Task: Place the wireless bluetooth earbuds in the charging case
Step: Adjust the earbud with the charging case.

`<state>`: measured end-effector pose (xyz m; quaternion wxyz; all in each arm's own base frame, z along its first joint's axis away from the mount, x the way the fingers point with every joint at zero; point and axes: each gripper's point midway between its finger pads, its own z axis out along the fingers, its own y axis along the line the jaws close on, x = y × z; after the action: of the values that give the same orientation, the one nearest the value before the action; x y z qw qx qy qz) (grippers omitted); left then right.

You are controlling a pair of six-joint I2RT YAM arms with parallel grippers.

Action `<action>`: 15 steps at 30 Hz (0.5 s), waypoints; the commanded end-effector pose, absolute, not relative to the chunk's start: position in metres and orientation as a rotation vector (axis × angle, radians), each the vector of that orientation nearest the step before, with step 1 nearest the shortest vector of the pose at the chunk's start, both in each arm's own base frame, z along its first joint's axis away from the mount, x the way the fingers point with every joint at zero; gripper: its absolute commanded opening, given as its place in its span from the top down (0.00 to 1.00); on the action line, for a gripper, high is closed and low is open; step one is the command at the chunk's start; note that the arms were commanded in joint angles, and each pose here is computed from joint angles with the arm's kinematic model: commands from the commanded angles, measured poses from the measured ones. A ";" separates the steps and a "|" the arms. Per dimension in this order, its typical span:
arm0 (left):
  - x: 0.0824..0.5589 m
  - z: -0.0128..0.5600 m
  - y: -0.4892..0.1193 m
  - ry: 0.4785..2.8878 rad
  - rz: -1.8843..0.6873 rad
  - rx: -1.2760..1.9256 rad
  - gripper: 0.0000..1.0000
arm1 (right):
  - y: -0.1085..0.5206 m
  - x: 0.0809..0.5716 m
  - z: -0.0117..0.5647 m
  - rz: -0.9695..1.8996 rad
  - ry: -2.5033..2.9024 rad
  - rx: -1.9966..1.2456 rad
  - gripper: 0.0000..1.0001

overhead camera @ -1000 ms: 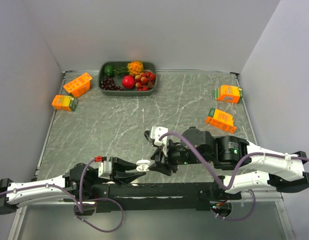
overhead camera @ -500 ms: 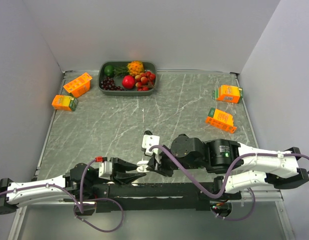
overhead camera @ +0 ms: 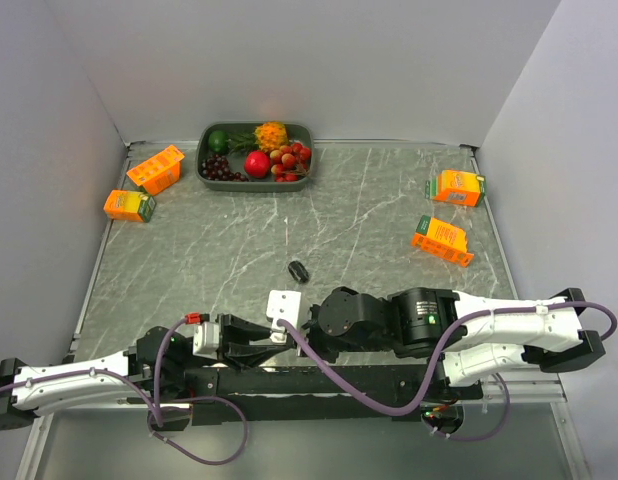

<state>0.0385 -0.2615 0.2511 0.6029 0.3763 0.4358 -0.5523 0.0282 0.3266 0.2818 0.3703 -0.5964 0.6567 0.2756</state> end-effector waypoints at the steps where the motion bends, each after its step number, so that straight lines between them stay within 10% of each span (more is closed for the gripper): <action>1: 0.039 0.279 -0.255 0.938 -1.284 0.822 0.99 | 0.323 0.041 0.302 0.653 1.651 -1.460 0.78; 15: 0.040 0.280 -0.256 0.941 -1.285 0.816 0.99 | 0.324 0.054 0.301 0.558 1.695 -1.400 0.83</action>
<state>0.0444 -0.2609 0.2505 0.6088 0.3672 0.4448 -0.5447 0.0443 0.3231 0.2836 0.3945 -0.5806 0.6726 0.2342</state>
